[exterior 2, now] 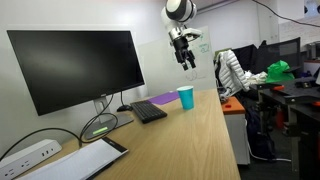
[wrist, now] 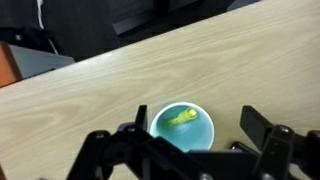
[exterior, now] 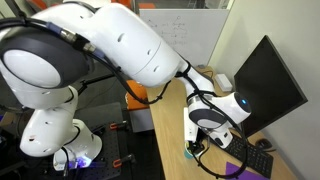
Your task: Pick the marker from the cup and put it on the table
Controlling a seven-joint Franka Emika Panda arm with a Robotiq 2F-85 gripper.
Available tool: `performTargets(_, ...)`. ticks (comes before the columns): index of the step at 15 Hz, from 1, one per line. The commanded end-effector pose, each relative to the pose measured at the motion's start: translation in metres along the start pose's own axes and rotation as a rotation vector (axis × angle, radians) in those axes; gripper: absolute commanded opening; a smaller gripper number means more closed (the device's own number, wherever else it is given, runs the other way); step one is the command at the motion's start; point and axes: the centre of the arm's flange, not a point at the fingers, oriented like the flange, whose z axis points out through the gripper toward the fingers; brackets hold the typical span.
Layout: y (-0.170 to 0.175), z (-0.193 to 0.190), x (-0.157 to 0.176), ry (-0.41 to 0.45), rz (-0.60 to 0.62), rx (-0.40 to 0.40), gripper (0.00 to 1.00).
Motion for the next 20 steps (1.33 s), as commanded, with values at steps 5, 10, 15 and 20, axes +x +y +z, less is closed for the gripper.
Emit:
performTargets(5, -0.008, 0.048, 0.03, 0.033, 0.025, -0.015, 0.53)
performTargets(10, -0.009, 0.053, 0.047, 0.047, 0.051, -0.013, 0.57)
performTargets(15, -0.011, 0.067, 0.068, 0.034, 0.076, -0.024, 0.5)
performTargets(20, -0.012, 0.08, 0.086, 0.029, 0.097, -0.018, 0.54)
